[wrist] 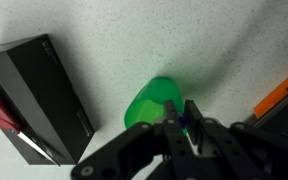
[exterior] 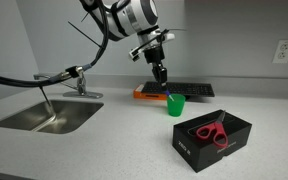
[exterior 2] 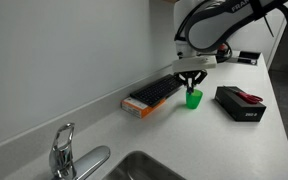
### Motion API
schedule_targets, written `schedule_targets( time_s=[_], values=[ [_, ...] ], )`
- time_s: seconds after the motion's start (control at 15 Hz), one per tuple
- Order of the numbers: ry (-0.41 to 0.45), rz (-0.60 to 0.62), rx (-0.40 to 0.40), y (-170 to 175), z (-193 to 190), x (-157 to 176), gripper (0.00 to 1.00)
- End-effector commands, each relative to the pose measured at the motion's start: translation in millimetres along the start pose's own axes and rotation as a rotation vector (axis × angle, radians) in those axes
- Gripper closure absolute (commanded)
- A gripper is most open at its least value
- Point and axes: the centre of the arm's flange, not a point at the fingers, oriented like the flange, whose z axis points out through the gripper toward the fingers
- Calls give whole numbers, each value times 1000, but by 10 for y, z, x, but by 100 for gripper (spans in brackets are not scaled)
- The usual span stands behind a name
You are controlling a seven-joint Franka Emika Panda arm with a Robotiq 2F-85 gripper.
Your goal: Take the marker out of the green cup
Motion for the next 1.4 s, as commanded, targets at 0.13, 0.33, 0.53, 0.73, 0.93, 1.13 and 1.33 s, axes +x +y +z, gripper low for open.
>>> schedule_targets(
  time_s=[0.13,0.33,0.53,0.73,0.93,1.13,1.33],
  values=[
    [28,26,71,237,-387,109,96],
    [50,-5,214,509,-811,12,96],
    [111,-79,337,630,-1142,-305,96],
    [120,-204,378,503,-1182,-830,96],
    [120,-286,355,224,-950,-1364,96],
    [129,-364,297,-4,-614,-1786,96],
    [150,-418,245,-94,-368,-2007,96]
  ],
)
